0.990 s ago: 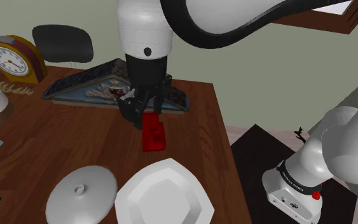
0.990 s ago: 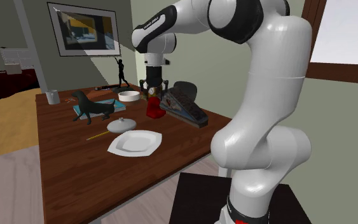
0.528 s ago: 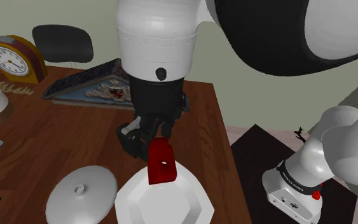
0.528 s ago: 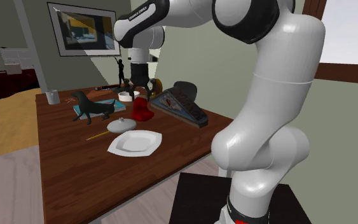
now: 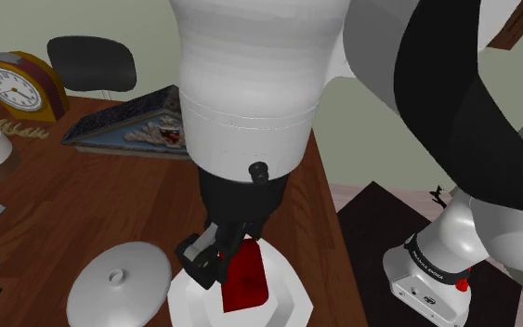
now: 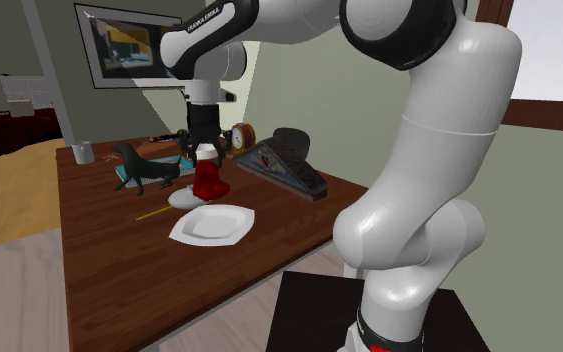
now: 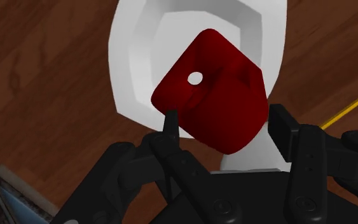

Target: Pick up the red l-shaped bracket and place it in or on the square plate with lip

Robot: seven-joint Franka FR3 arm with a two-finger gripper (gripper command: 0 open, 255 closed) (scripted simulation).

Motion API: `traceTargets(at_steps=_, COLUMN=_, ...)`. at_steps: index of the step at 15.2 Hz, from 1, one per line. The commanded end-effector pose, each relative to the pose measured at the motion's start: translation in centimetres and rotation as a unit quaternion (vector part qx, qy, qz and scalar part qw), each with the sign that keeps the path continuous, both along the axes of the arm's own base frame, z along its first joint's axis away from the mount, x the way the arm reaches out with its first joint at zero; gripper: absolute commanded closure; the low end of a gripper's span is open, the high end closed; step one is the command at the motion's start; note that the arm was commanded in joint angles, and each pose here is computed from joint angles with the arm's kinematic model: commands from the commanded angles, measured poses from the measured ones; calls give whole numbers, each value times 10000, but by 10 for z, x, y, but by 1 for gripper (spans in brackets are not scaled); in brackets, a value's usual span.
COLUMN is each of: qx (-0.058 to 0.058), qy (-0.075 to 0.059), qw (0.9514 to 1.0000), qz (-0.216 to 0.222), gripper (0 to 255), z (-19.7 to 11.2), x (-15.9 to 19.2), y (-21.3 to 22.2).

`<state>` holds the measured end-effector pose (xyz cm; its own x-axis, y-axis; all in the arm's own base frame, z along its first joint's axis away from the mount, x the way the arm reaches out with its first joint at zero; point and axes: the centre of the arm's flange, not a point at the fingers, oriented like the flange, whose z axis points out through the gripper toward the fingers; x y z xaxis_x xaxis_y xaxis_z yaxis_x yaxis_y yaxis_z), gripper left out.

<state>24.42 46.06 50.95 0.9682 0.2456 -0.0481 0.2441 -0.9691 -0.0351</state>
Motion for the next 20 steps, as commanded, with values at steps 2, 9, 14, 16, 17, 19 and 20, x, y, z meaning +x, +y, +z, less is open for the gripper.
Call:
traceTargets(at_steps=2, qx=2, qy=-2, qw=10000, qz=-2, gripper=255, z=-15, x=0, y=0)
traceTargets(at_steps=9, qx=2, qy=-2, qw=10000, qz=-2, gripper=255, z=-52, x=0, y=0)
traceTargets(at_steps=14, qx=2, qy=-2, qw=10000, qz=-2, gripper=255, z=-79, x=0, y=0)
traceTargets(at_steps=16, qx=2, qy=-2, qw=10000, qz=-2, gripper=255, z=-89, x=0, y=0)
traceTargets(at_steps=17, qx=2, qy=-2, qw=10000, qz=-2, gripper=255, z=-93, x=0, y=0)
traceTargets(at_steps=19, qx=2, qy=-2, qw=10000, qz=-2, gripper=255, z=-93, x=0, y=0)
traceTargets(at_steps=20, qx=2, qy=-2, qw=10000, qz=-2, gripper=255, z=-93, x=0, y=0)
